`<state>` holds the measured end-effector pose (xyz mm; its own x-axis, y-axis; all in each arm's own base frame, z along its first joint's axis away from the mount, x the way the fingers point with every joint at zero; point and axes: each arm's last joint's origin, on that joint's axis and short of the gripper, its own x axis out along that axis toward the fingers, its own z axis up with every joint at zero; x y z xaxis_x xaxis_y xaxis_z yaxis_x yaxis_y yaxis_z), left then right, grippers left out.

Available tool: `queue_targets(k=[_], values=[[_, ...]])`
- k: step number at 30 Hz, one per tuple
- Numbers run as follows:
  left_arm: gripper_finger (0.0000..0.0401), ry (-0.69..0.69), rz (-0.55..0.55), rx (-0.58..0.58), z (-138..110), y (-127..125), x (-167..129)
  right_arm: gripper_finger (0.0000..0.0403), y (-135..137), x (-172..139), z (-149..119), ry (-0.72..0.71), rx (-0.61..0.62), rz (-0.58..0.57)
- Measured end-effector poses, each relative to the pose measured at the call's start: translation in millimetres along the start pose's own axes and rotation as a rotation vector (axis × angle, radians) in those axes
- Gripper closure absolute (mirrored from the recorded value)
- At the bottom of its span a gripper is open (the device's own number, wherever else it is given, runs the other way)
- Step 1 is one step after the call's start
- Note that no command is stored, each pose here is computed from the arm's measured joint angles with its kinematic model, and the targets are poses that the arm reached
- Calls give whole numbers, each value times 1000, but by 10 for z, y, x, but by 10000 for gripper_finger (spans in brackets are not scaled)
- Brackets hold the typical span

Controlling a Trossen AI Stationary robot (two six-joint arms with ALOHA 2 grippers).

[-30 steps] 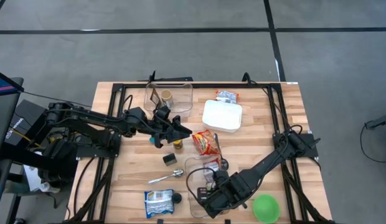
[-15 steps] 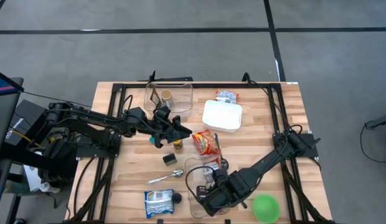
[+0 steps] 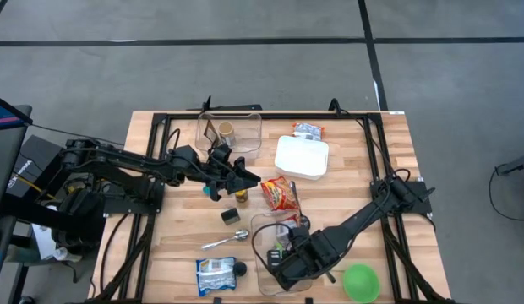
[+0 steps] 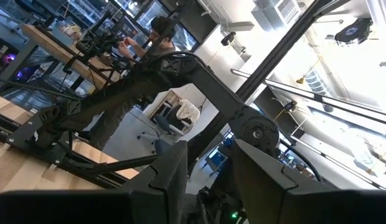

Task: Pick & Place Food Item
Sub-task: Put the blue noodle pack into the bottom transparent bin

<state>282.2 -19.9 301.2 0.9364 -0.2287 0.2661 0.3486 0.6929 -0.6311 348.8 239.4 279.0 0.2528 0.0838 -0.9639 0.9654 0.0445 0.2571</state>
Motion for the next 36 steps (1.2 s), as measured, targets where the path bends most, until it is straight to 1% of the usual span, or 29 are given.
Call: queue_targets(k=[4, 6, 8, 11, 14, 18, 22, 26, 30, 36], values=[[278, 5, 3, -7, -5, 3, 0, 308, 12, -87, -8, 5, -40, 7], [278, 15, -7, -30, -10, -2, 1, 308, 9, -145, -22, 7, -65, 9], [278, 36, -27, -51, -16, -8, 0, 308, 11, -224, -29, 6, -95, 13], [278, 81, -70, -82, -28, -21, -1, 308, 2, -352, -57, -4, -175, 28], [278, 133, -119, -91, -45, -38, -3, 308, -8, -488, -122, -78, -304, 100], [278, 195, -180, -97, -98, -95, 0, 311, -47, -665, -255, -223, -501, 217], [278, 220, -209, -106, -167, -170, 10, 321, -121, -728, -395, -334, -677, 271], [278, 239, -230, -113, -222, -232, 16, 333, -170, -740, -471, -346, -775, 273], [278, 252, -245, -119, -260, -275, 18, 339, -171, -741, -467, -367, -862, 258], [278, 249, -243, -123, -270, -288, 20, 339, -192, -738, -420, -450, -1035, 186]])
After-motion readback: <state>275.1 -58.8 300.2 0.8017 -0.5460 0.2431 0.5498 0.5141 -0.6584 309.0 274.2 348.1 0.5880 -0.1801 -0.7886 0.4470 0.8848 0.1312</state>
